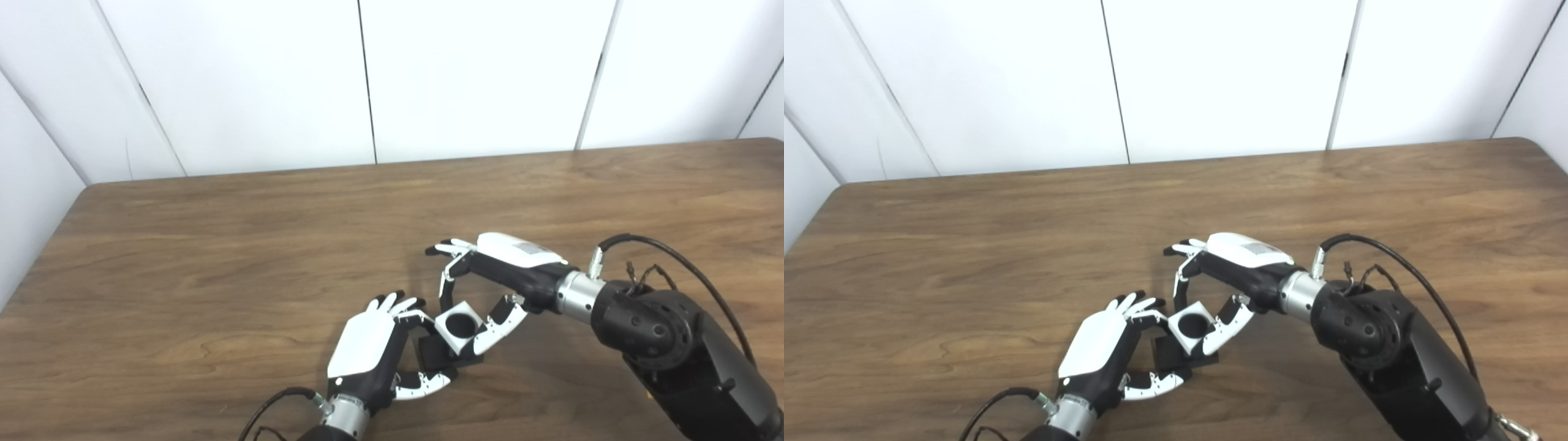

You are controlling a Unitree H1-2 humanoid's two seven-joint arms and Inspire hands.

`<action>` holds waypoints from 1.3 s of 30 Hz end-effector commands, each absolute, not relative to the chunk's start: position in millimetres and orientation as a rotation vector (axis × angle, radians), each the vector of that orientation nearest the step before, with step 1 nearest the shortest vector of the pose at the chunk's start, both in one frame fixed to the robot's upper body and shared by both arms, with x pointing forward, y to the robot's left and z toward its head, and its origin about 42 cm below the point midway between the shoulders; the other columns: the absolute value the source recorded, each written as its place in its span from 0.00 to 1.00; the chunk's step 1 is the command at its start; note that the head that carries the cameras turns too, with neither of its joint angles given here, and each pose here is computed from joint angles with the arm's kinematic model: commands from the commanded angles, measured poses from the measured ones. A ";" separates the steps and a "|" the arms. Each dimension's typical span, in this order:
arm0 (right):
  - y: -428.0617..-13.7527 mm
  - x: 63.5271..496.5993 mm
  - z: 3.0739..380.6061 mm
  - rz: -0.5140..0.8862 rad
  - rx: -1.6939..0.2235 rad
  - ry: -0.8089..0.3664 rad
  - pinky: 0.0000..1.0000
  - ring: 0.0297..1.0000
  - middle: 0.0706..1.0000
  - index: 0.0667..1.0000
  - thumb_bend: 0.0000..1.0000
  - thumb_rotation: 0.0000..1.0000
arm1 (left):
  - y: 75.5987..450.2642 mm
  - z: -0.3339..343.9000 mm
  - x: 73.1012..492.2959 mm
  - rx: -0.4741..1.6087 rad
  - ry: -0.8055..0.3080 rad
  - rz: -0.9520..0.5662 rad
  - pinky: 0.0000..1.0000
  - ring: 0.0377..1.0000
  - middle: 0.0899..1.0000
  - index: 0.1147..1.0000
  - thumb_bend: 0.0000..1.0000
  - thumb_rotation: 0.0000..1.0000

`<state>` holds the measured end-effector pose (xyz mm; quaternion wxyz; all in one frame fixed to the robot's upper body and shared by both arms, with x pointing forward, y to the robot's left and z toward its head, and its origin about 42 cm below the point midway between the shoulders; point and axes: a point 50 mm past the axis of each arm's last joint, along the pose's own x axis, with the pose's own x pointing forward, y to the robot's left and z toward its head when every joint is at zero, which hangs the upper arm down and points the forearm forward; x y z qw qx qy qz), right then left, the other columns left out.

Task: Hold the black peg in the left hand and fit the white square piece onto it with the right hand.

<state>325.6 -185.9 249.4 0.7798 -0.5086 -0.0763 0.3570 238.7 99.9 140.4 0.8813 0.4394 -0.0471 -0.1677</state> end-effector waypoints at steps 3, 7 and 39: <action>-186.6 331.0 259.6 0.752 -1.123 -0.217 0.96 1.00 0.95 0.46 0.52 0.15 | 94.5 143.7 242.0 0.926 -0.116 -0.355 1.00 0.96 0.87 0.55 0.61 0.28; -188.7 332.0 254.6 0.755 -1.120 -0.205 0.96 1.00 0.95 0.46 0.52 0.15 | 94.7 143.6 241.4 0.927 -0.117 -0.354 1.00 0.96 0.87 0.55 0.61 0.27; -197.4 334.9 254.2 0.727 -1.108 -0.163 0.95 1.00 0.93 0.66 0.93 0.34 | 97.8 139.7 240.2 0.948 -0.070 -0.366 1.00 0.95 0.87 0.76 0.87 0.50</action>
